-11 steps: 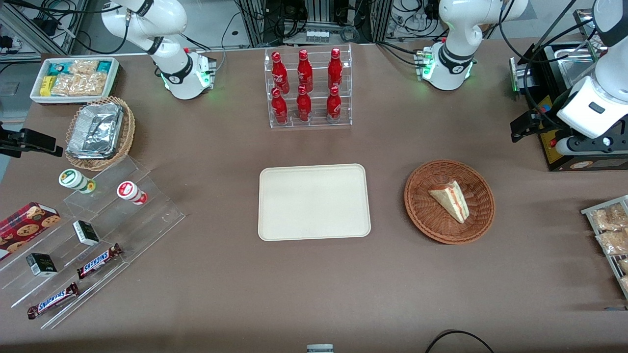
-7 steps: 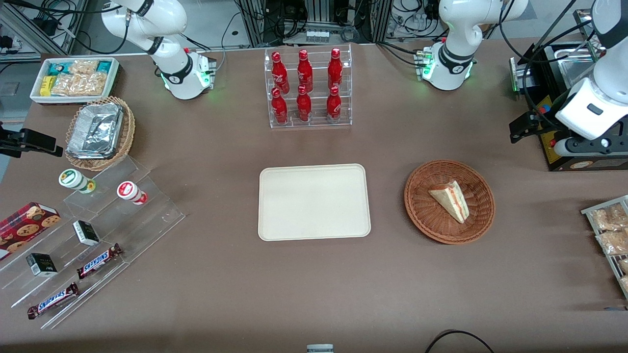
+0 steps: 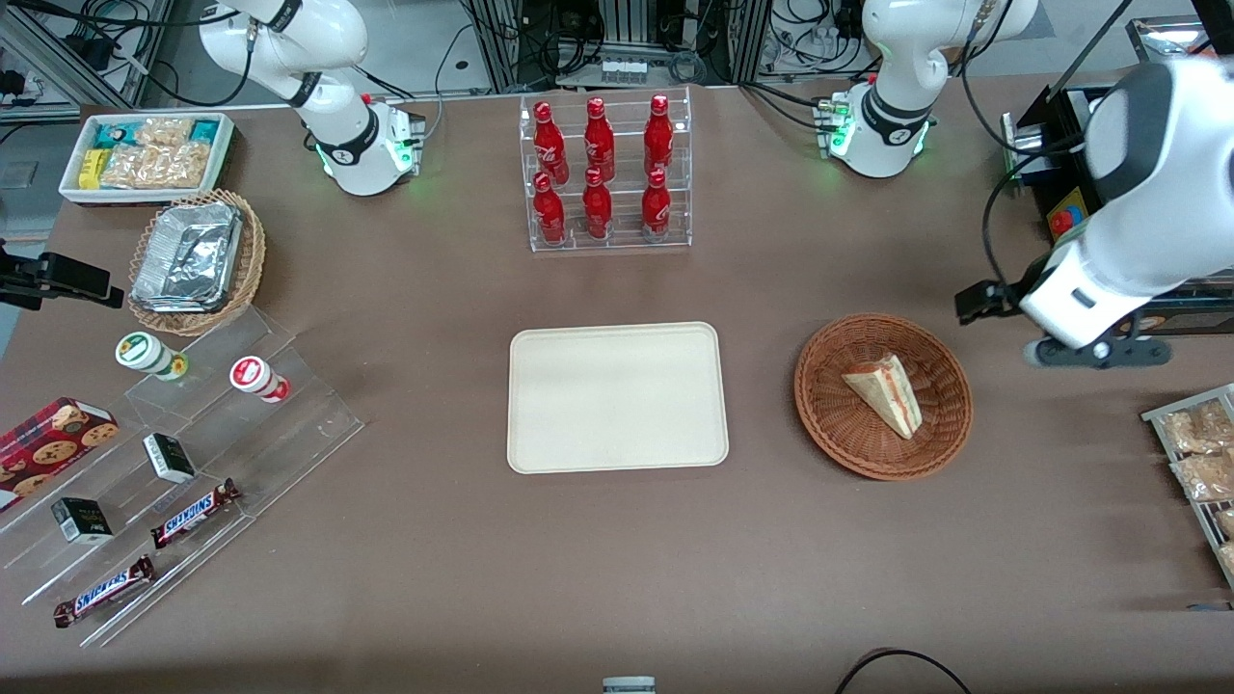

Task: Place sandwich from basket to tray
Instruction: 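Move the left gripper over the wrapped sandwich in the wicker basket, then lower the left gripper and close it on the sandwich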

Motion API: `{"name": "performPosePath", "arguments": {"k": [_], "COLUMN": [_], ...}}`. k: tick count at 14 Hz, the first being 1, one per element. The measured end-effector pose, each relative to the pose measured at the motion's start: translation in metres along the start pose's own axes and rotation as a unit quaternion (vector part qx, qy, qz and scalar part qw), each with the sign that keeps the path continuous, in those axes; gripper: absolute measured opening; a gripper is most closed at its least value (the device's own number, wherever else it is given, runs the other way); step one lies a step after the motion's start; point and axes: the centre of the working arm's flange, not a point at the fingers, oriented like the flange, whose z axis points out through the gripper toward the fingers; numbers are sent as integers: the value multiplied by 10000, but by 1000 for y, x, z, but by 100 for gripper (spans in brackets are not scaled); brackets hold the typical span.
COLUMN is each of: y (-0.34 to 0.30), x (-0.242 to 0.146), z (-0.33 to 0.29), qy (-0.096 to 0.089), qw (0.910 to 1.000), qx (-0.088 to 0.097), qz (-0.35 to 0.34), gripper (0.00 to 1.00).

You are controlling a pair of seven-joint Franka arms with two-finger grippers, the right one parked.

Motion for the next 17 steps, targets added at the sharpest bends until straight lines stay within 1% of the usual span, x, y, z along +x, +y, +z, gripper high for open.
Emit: {"name": "performPosePath", "arguments": {"k": [3,5,7,9,10,12,13,14,15,17], "y": [6,6,6,6,7,14,19,23,25,26], "x": [0,-4,-8,-10,-11,-12,-14,-18,-21,-24], "z": [60,89,107,116,119,126,133,141,148,159], "qy": [211,362,507,607,648,815,883,916,910,863], "qw": [9998,9993,9981,9929,9869,9678,9589,9520,9458,9291], "qx": [-19,-36,-69,-125,-166,-294,-356,-400,-424,-465], "qz": [53,-3,-342,-1012,-1468,-2363,-2672,-2893,-3089,-3567], "gripper": [100,100,100,100,100,100,100,100,100,100]}}
